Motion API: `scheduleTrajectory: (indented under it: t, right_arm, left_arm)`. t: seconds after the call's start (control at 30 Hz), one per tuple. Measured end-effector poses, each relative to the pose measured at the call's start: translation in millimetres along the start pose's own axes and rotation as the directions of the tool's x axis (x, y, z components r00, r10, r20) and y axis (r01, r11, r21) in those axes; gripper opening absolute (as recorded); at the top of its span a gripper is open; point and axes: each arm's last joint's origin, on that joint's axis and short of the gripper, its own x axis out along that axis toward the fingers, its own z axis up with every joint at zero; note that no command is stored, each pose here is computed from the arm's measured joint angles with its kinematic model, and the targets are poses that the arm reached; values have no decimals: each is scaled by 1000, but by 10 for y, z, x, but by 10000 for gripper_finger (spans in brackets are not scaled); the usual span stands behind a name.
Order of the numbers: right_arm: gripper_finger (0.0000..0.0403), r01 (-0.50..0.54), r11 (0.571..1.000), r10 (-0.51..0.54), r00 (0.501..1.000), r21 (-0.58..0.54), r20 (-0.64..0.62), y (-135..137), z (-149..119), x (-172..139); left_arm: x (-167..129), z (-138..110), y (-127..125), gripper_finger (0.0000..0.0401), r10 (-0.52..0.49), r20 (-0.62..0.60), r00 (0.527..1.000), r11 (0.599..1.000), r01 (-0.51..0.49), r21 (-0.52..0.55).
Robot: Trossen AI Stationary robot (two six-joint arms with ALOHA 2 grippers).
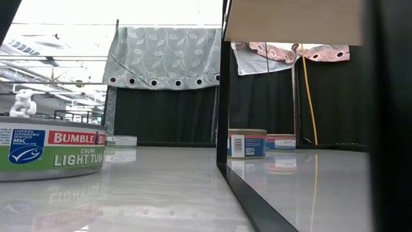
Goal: Stack canned seafood by type on shelf
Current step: Stack the green tuna can on top of the other green tuna can on the shelf
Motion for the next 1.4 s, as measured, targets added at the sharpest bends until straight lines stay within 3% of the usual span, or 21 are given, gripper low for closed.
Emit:
scheduleTrajectory:
  t: [0.7,1.03,1.4]
  right_arm:
    - [267,4,998,-5,1000,-62,-3,32,-2,44]
    - [267,5,997,-6,1000,-82,-4,31,-3,44]
    - [267,17,996,-18,1000,-91,-13,18,-12,44]
  left_arm:
    - [18,-31,48,165,1,41,999,1000,-1,0]
    - [4,-71,148,268,41,51,998,998,-38,-50]
    - [-48,-52,216,279,35,53,998,997,-31,-68]
